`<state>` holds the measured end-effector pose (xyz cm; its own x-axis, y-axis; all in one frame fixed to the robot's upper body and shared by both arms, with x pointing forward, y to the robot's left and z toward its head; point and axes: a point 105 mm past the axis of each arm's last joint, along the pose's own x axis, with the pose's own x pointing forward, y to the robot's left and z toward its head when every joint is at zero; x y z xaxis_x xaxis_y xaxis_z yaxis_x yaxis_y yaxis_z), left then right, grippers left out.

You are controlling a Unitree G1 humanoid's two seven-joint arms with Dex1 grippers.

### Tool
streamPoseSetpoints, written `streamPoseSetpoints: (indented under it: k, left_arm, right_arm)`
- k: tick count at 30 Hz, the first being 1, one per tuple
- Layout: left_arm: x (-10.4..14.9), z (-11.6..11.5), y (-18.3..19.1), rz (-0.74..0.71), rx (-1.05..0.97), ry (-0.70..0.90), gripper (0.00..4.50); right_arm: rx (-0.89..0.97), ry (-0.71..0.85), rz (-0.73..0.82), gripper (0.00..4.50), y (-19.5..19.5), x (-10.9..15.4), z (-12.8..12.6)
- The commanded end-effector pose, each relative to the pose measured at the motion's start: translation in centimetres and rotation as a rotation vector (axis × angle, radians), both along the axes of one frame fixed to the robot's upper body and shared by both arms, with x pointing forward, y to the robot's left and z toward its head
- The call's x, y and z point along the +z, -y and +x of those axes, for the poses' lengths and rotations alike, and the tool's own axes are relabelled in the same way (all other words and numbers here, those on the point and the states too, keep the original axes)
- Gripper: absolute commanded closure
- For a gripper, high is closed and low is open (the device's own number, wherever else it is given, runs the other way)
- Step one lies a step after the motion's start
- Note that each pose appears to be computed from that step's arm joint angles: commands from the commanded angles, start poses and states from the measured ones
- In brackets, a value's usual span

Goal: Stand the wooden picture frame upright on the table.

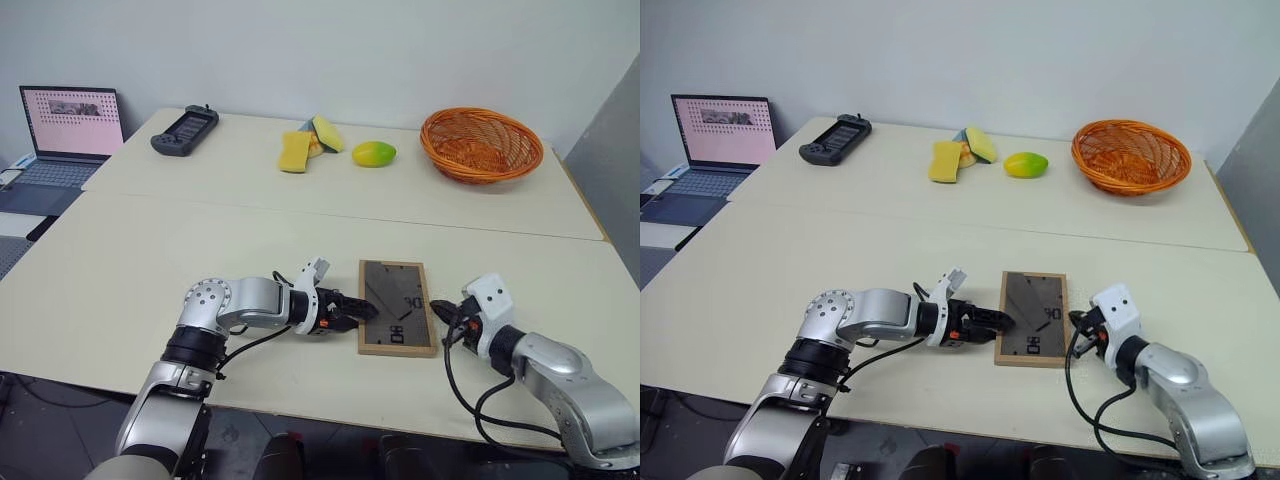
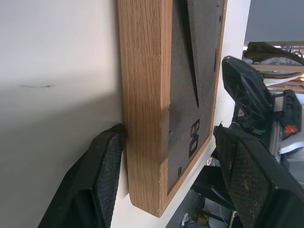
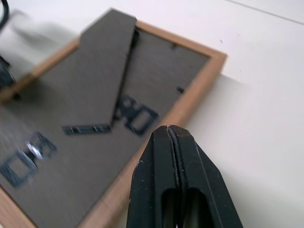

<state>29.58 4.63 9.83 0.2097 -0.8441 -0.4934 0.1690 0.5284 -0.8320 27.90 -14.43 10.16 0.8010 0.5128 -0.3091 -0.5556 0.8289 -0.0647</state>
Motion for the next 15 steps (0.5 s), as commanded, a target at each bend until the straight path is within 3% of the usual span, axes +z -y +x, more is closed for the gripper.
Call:
streamPoseSetpoints:
  k: [1, 8, 15]
  left_arm:
    - [-0.4, -0.1, 0.0, 0.010, 0.007, -0.011, 1.33]
    - [-0.4, -0.1, -0.2, 0.009, 0.015, -0.009, 1.33]
    - [-0.4, -0.1, -0.1, 0.006, 0.014, -0.010, 1.33]
  right_arm:
    - [0.021, 0.031, 0.011, 4.50, -0.8, 1.0, -0.2]
    - [-0.042, 0.043, -0.126, 4.50, 3.7, 1.0, 0.0]
    - [-0.015, -0.012, -0.135, 4.50, 3.6, -0.7, -1.0]
